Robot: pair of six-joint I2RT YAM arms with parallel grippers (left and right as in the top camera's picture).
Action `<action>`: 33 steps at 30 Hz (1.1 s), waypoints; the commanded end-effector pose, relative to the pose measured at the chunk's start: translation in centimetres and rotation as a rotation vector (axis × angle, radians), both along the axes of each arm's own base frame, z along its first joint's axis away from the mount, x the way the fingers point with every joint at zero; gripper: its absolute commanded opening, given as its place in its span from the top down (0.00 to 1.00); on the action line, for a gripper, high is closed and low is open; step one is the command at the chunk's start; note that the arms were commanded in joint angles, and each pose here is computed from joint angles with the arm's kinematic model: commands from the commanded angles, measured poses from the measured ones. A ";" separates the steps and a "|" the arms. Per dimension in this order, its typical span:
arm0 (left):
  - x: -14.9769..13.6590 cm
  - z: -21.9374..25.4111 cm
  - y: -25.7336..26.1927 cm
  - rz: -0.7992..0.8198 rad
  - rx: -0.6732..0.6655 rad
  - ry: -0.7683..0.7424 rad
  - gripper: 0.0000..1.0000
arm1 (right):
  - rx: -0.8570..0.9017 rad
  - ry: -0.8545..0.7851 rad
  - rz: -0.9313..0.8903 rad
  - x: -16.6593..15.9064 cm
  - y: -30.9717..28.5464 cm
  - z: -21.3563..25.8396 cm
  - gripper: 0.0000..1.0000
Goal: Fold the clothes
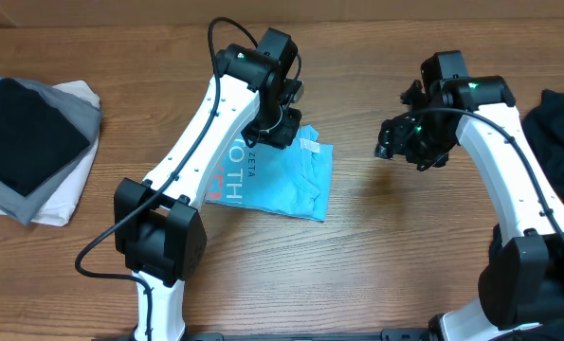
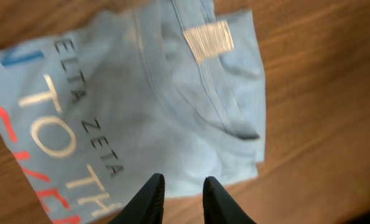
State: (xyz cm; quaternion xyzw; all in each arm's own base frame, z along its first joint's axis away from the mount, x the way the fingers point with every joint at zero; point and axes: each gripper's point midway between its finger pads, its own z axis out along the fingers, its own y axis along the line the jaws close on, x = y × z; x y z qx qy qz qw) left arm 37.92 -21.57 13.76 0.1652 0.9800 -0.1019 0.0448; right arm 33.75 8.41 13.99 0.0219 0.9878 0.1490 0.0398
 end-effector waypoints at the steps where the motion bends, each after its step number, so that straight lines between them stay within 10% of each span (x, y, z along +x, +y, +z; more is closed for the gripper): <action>1: 2.3 -0.1 1.8 0.082 0.027 -0.045 0.74 | 0.207 -0.016 0.170 -1.3 5.1 1.2 0.26; 23: 3.0 -0.5 11.3 0.302 0.066 0.065 0.73 | 0.310 -0.055 0.262 3.7 15.1 -11.2 0.25; 33: 3.0 -0.5 11.3 0.302 0.066 0.064 0.72 | 0.371 -0.072 0.266 4.7 15.8 -10.2 0.50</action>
